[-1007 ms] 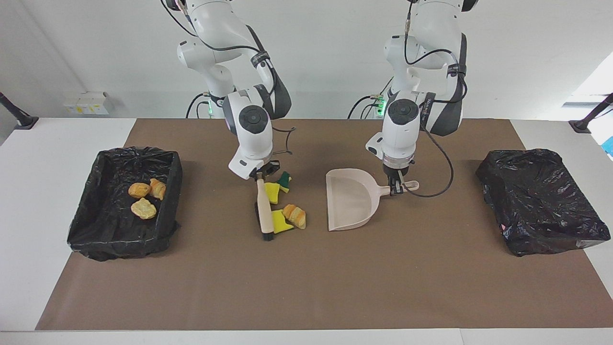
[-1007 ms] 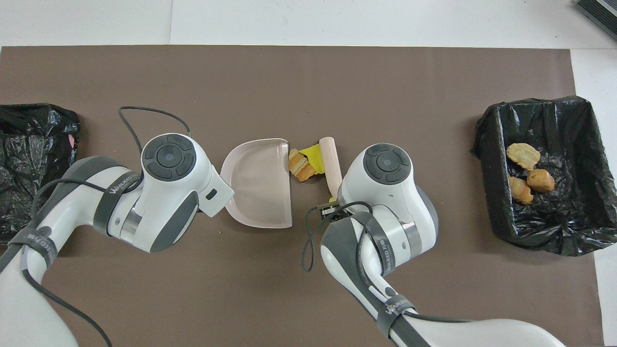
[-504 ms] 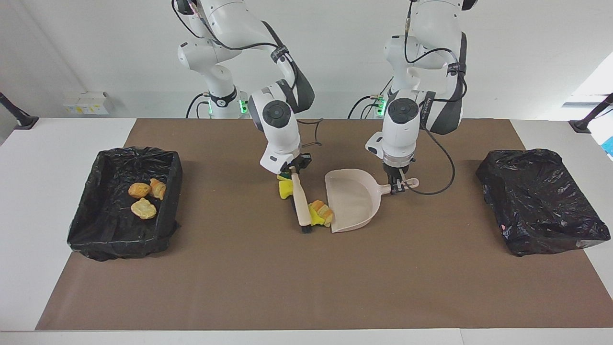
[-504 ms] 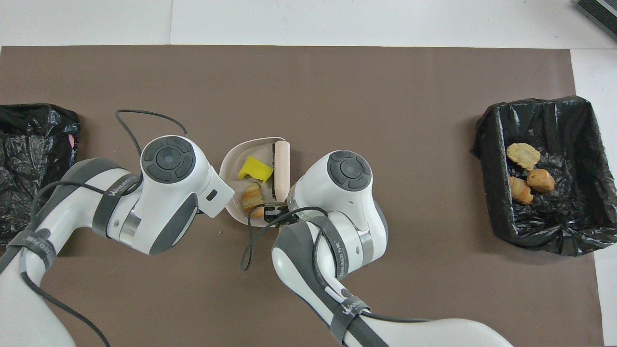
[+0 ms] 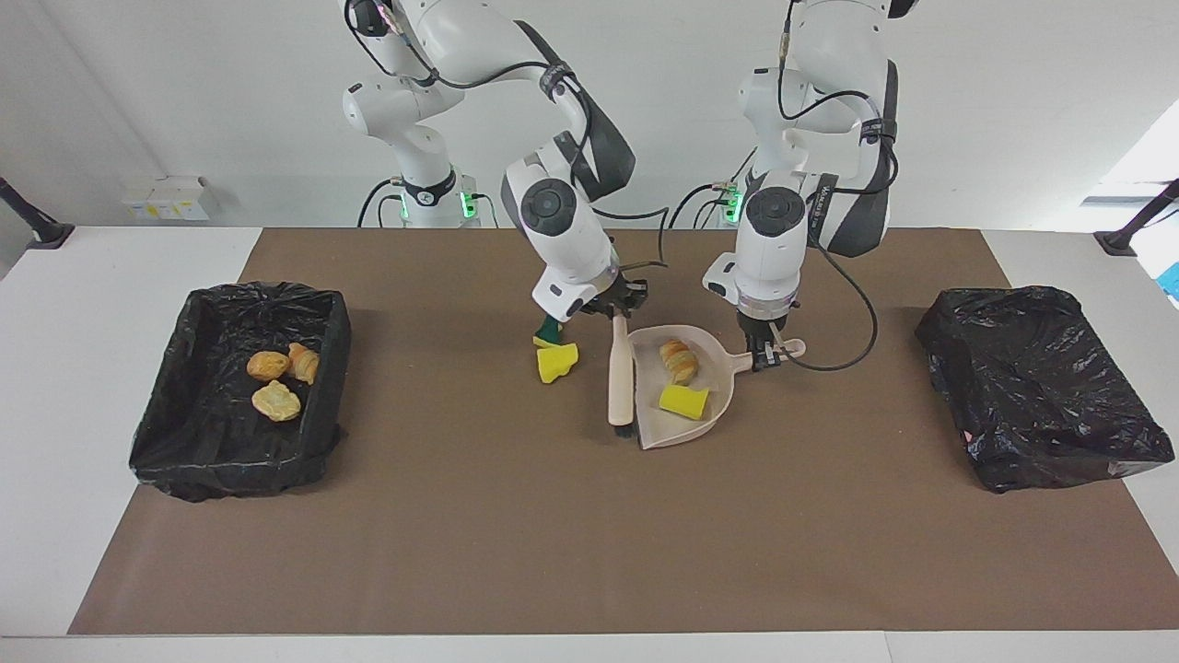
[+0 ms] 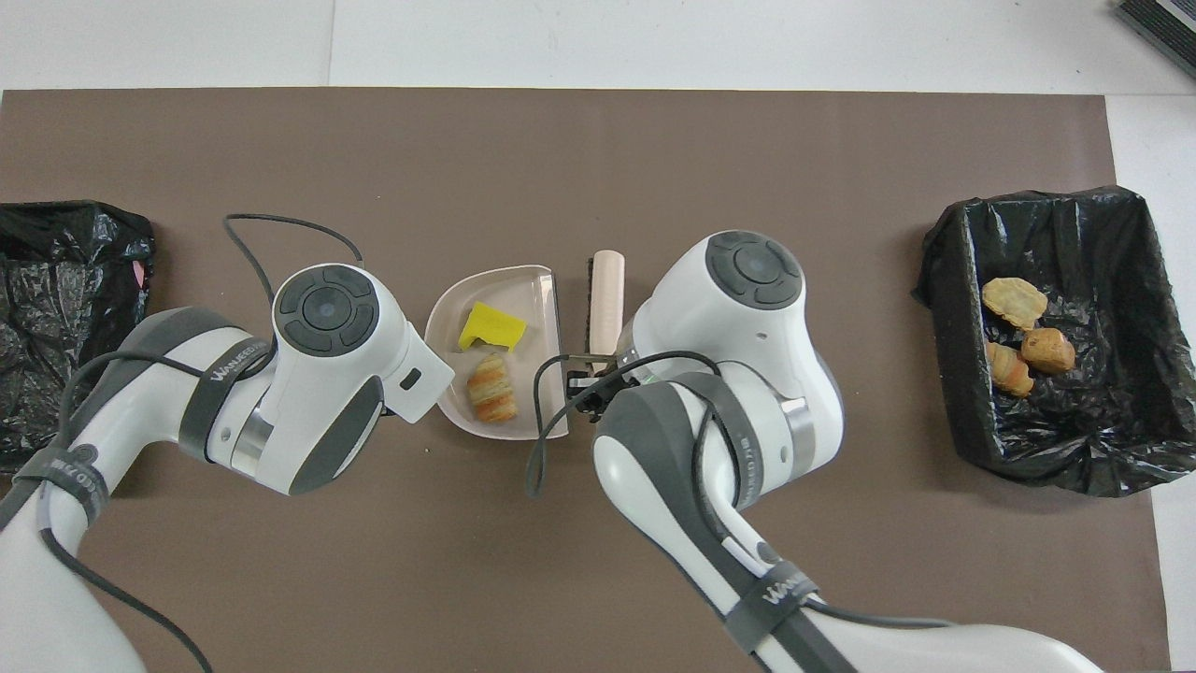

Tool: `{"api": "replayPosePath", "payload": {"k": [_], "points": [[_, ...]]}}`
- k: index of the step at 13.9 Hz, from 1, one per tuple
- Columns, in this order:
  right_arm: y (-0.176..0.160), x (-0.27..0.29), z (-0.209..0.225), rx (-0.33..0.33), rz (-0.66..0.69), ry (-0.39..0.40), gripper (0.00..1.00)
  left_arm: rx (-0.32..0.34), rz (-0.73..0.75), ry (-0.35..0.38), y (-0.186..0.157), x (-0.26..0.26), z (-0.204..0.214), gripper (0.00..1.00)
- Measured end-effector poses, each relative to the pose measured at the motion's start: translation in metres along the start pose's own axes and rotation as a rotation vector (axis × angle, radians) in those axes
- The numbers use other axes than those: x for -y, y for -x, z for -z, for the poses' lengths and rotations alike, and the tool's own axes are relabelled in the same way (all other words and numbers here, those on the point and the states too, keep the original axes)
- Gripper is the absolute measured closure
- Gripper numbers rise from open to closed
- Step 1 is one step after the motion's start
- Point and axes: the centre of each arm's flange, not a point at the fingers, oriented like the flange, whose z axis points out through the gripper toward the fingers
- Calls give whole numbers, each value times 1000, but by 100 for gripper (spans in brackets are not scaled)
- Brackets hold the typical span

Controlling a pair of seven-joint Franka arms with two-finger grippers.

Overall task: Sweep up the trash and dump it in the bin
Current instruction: 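Sweep the remaining sponge pieces into the dustpan with the right gripper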

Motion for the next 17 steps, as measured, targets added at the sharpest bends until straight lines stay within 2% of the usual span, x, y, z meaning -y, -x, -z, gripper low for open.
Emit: {"api": "replayPosePath", "payload": {"k": [2,4,7,10,14,17], "points": [[2,-33,29,26,-117,52,75,2,-2,-2,-1,0,0,69],[11,-47,33,48,-254,109,75,4,-4,-2,-1,-2,0,69],[35,-52,10,86,-446,166,75,6,-8,-1,-3,-7,0,69],[72,-61,-19,111,-566,221,75,26,-32,-13,-5,-11,0,69],[123,-92,-64,51,-588,198,75,55,-65,-37,-12,-16,3,69],[141,-87,-94,-15,-556,168,75,59,-71,-38,-13,-19,1,69]]}}
